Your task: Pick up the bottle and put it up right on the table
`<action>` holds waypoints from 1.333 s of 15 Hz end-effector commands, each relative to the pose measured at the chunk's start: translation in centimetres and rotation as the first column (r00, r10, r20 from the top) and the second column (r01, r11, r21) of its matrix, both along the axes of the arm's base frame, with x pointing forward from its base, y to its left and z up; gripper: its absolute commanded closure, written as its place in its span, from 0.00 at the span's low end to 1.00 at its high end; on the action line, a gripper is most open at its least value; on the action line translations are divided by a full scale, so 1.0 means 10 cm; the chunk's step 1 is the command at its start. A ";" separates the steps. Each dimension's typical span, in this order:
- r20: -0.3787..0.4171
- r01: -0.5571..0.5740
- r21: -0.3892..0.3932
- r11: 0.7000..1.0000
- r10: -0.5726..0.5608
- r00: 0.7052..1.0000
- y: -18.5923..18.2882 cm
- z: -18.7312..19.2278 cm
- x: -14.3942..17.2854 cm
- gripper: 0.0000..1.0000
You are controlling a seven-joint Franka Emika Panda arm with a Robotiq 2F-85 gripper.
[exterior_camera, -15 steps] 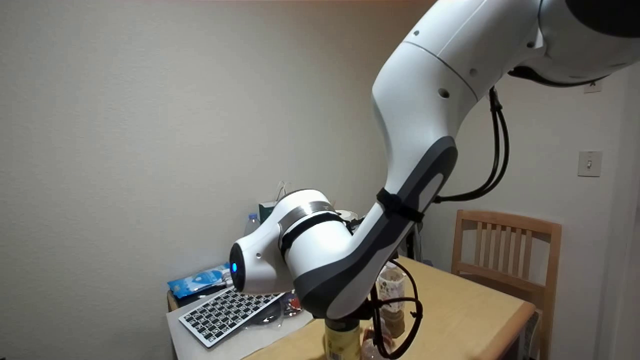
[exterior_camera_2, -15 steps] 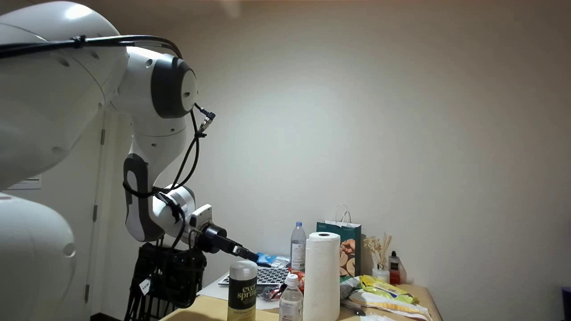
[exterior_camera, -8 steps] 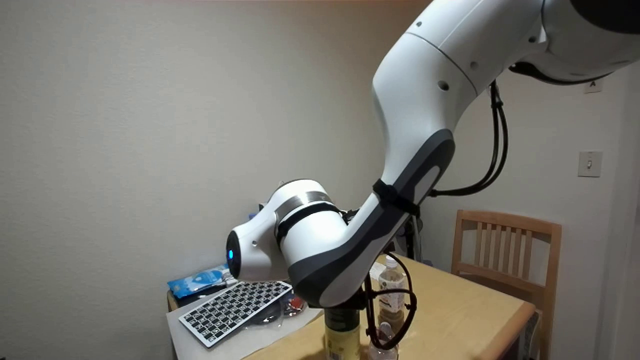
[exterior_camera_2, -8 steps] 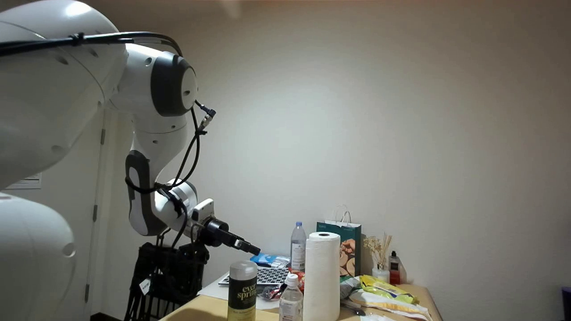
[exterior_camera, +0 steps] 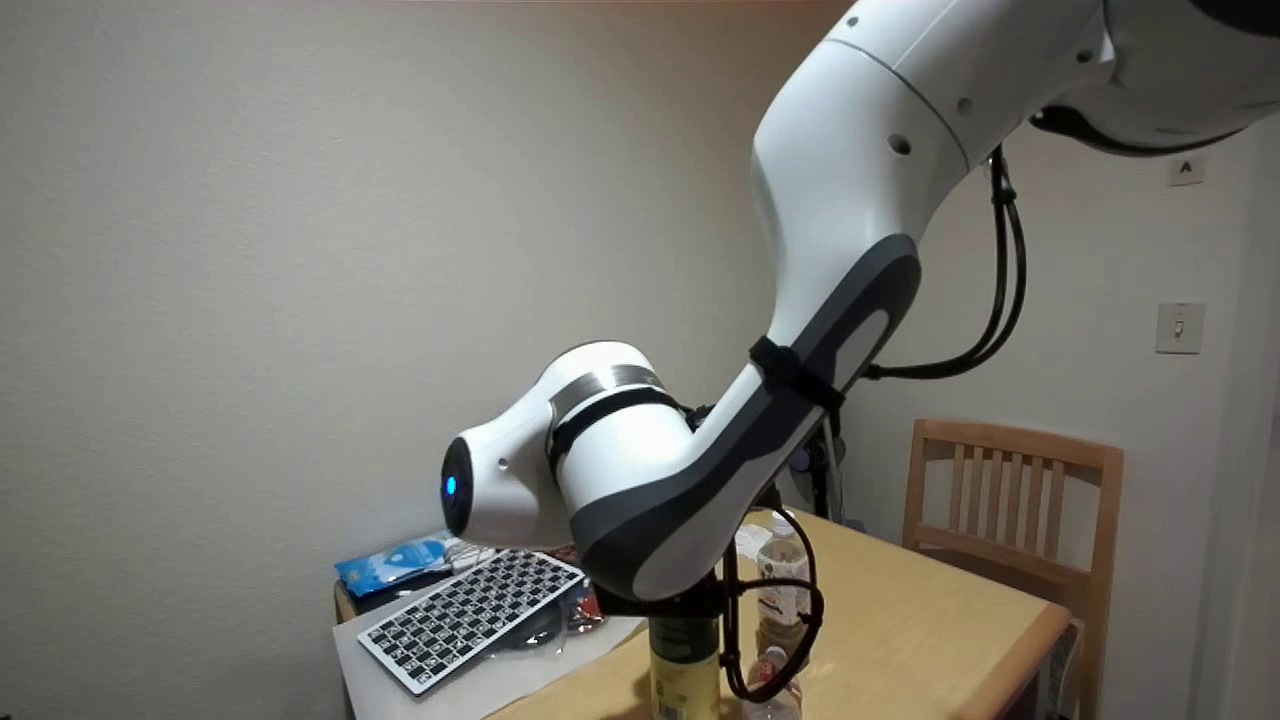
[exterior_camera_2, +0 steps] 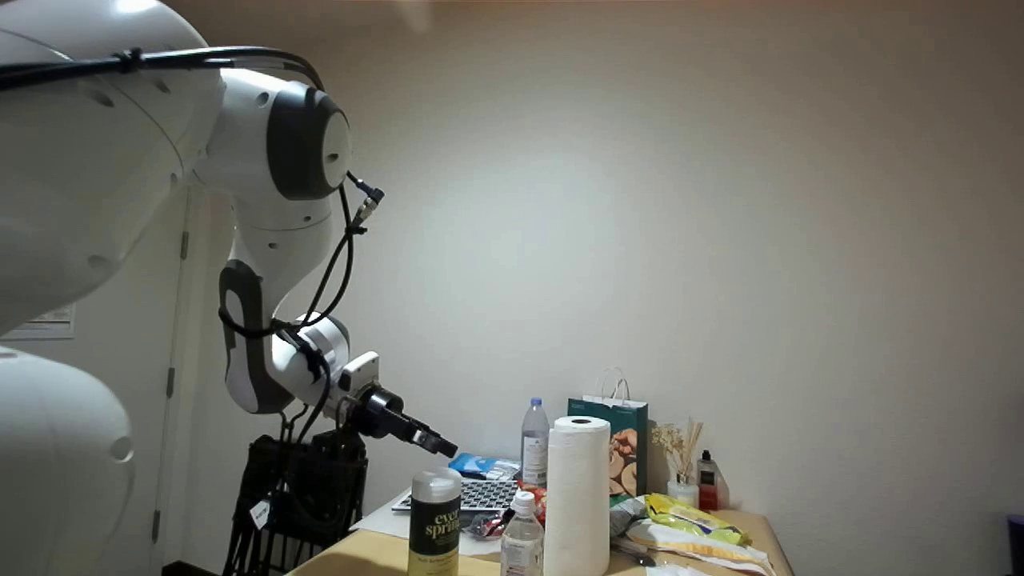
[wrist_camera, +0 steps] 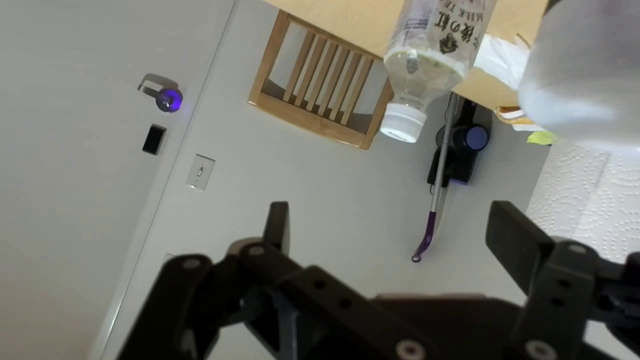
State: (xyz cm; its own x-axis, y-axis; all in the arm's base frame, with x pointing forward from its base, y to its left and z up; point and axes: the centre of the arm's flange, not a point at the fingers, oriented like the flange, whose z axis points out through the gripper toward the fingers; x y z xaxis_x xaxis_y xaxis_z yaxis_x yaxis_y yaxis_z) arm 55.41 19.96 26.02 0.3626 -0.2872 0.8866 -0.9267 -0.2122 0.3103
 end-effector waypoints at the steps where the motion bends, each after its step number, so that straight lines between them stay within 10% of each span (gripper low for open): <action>1: -0.020 -0.015 0.171 0.985 0.019 1.000 -0.12 0.35 -0.27 0.00; 6: -0.105 0.091 0.312 0.946 -0.061 0.993 -0.40 0.38 -0.48 0.00; 13: -0.227 0.465 0.164 0.870 -0.425 0.876 -0.94 -0.07 -1.08 0.00; 20: -0.251 0.370 0.221 0.902 -0.314 0.916 -0.93 -0.14 -0.90 0.00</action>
